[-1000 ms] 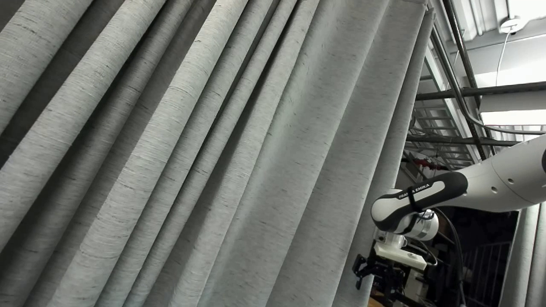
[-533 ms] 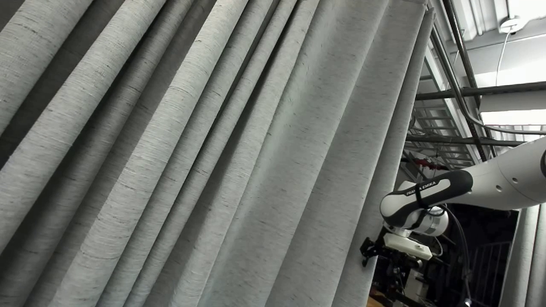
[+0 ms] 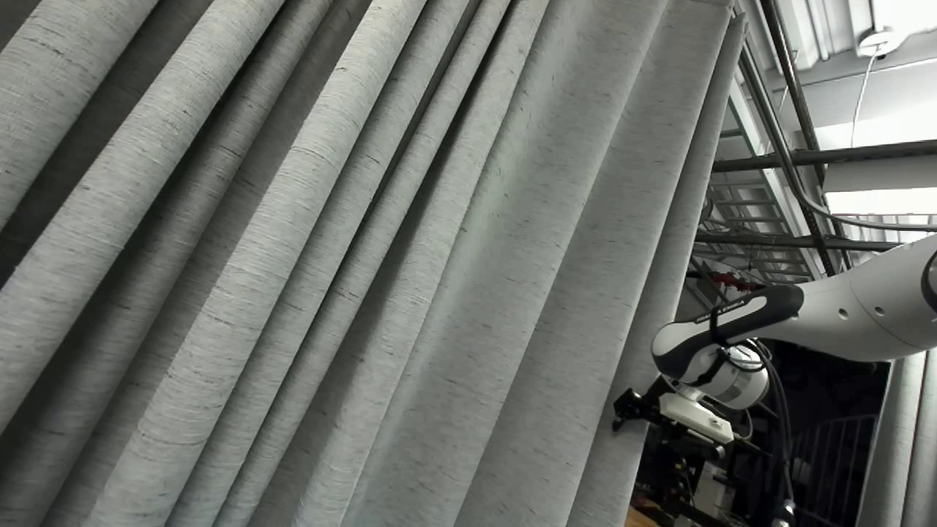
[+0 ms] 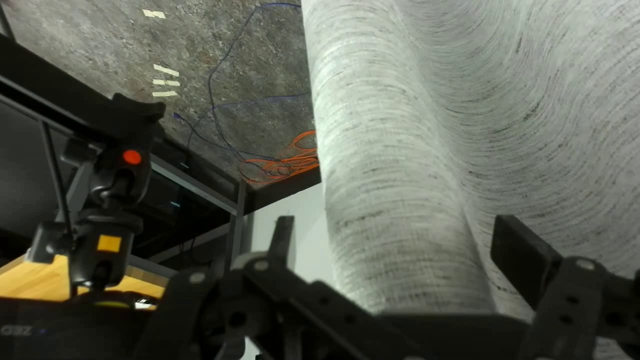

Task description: Open the curtain and close it

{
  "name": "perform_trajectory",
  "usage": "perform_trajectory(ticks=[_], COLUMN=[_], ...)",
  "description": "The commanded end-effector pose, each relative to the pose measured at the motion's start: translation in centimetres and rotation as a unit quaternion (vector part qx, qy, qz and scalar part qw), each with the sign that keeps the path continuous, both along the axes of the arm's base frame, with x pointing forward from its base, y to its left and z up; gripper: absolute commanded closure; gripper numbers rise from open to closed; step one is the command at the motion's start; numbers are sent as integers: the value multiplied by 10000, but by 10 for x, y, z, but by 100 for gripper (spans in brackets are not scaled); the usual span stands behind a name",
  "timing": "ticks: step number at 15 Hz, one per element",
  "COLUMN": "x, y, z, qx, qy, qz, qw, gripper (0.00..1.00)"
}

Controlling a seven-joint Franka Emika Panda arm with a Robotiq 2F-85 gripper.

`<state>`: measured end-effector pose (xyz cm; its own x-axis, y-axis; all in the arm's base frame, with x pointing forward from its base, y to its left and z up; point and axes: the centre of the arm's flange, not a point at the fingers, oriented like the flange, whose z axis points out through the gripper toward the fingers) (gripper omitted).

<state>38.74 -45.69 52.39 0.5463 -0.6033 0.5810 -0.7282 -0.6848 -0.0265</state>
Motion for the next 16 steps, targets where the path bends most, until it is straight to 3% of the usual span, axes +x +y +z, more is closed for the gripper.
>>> perform_trajectory(ticks=[1, 6, 11, 16], x=[0, 0, 17, 30], y=[0, 0, -17, -32], z=[0, 0, 9, 33], qx=[14, 19, -388, -1010], qy=[-24, -33, -33, -429], qz=[11, 12, 48, -140], qw=[10000, 10000, 9992, 9939], gripper=[0, 0, 0, 0])
